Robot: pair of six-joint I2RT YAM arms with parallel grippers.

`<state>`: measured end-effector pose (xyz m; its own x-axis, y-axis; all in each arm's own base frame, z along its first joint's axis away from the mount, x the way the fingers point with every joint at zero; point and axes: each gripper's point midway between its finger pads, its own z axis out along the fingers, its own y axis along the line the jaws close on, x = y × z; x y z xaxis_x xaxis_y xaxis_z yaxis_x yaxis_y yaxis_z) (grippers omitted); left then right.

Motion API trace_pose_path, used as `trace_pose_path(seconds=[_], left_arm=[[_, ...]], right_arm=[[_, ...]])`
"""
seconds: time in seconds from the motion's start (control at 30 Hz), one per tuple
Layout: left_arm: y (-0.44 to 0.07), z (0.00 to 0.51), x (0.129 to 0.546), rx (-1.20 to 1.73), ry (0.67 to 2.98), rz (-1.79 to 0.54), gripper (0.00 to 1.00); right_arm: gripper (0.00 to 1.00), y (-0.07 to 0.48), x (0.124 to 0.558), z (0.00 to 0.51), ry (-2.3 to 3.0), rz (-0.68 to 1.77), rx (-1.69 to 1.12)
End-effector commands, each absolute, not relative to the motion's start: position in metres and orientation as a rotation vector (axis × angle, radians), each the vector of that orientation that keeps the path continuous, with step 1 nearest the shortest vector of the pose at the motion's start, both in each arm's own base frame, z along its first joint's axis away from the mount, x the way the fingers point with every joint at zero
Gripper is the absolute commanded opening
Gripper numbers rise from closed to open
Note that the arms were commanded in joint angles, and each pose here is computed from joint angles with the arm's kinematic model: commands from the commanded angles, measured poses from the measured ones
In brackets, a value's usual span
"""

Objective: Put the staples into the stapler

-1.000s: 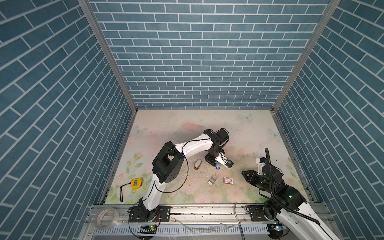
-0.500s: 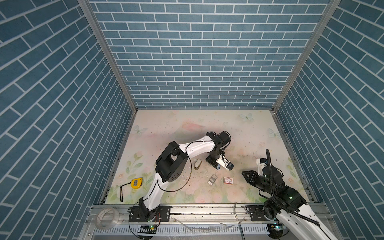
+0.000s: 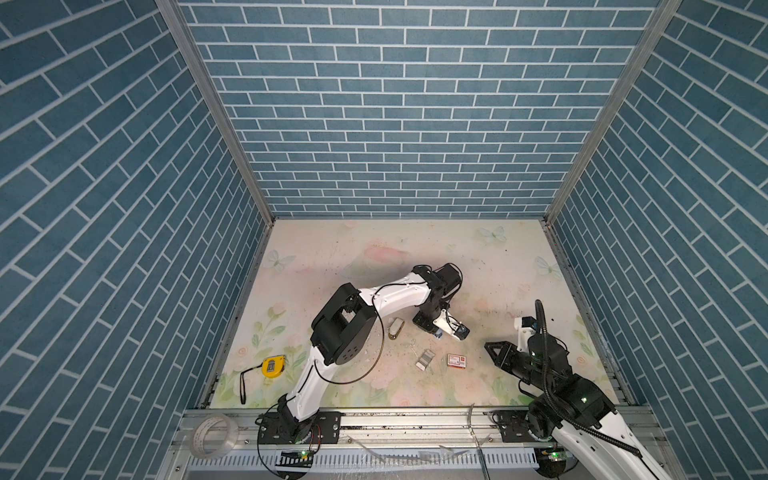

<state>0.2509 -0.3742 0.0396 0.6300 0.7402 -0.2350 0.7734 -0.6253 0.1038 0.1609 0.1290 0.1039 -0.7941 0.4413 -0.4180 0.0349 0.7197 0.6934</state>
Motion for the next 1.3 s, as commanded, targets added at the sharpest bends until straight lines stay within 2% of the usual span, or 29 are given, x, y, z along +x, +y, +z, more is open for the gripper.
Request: trace_pose_path(seconds=[0.0,0.17,0.23,0.7,1.27], left_arm=[[-0.371,0.038,0.243,2.673,1.267,-0.277,0.25],[-0.369,0.041,0.241,2.662,1.324,-0.300,0.12],[-0.370,0.045,0.241,2.635,1.370,-0.323,0.11],[-0.365,0.068,0.259,2.381,1.668,-0.466,0.11],[-0.358,0.120,0.258,2.122,1.761,-0.501,0.06]], right_arm=[[0.18,0.124,0.159,0.093,2.374,0.910,0.421],[0.18,0.127,0.158,0.089,2.386,0.924,0.416],[0.18,0.129,0.158,0.087,2.397,0.926,0.411],[0.18,0.157,0.171,0.099,2.372,1.064,0.326],[0.21,0.219,0.213,0.134,2.330,1.278,0.088]])
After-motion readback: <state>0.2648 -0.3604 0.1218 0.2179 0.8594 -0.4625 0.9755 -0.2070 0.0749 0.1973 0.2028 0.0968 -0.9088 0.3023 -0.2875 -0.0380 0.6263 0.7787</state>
